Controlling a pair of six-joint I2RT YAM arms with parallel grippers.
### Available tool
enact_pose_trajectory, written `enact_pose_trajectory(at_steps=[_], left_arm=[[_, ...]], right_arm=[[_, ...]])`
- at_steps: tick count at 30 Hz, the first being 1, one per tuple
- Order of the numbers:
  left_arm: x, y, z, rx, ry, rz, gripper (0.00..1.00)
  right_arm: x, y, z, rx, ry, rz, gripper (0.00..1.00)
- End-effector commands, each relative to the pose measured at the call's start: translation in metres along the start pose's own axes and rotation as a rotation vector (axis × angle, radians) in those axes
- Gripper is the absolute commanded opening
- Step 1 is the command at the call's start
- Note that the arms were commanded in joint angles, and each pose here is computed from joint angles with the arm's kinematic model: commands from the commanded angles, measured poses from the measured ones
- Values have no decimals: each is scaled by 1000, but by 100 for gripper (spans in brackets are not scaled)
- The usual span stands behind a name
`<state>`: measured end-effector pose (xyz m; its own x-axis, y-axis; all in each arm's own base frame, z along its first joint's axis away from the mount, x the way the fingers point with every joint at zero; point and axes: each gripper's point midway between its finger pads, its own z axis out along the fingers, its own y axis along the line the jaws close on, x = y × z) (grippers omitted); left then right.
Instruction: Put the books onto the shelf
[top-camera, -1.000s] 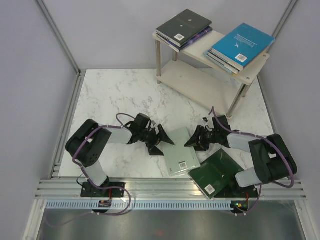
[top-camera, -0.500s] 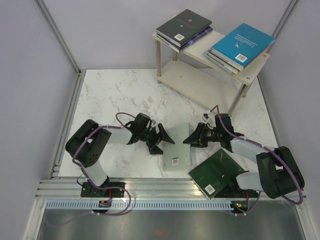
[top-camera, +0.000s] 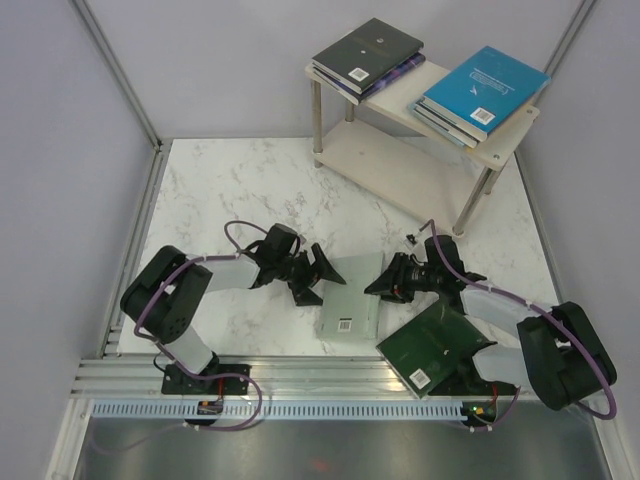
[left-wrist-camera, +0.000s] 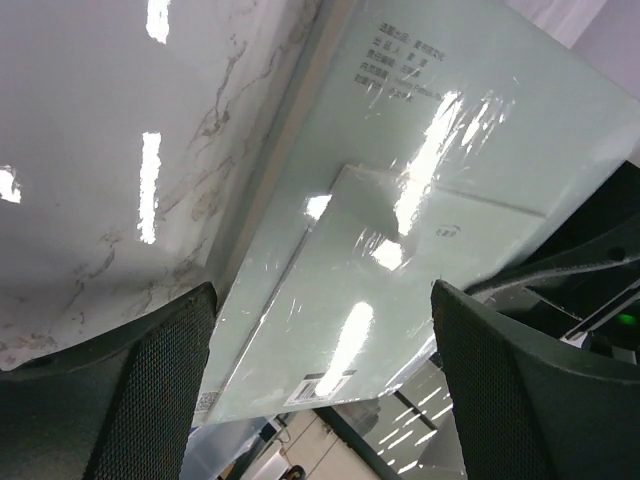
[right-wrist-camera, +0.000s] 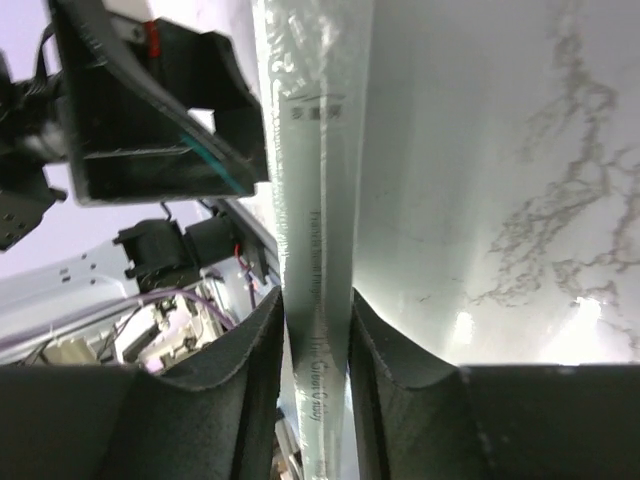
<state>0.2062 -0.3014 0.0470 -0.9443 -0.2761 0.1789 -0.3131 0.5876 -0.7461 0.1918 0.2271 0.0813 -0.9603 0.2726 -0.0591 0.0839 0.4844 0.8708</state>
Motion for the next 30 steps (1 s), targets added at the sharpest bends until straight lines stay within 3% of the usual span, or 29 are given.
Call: enact_pose_trajectory(at_steps=[1, 10, 13, 17, 20, 30], left_arm=[[3, -43, -15, 134, -2, 87, 89], [9, -47, -21, 152, 6, 94, 89], [10, -51, -24, 164, 6, 101, 89], [12, -55, -29, 180, 9, 111, 89], [11, -59, -40, 184, -7, 136, 90], [-39, -64, -155, 249, -269, 115, 96]], right_arm=[[-10, 7, 3, -2, -77, -4, 36], [-12, 6, 11, 10, -130, 40, 32], [-9, 13, 15, -18, -129, 41, 23], [-4, 25, 20, -23, -109, 9, 0], [-8, 35, 11, 3, -132, -28, 0], [-29, 118, -48, -13, -283, -151, 0]])
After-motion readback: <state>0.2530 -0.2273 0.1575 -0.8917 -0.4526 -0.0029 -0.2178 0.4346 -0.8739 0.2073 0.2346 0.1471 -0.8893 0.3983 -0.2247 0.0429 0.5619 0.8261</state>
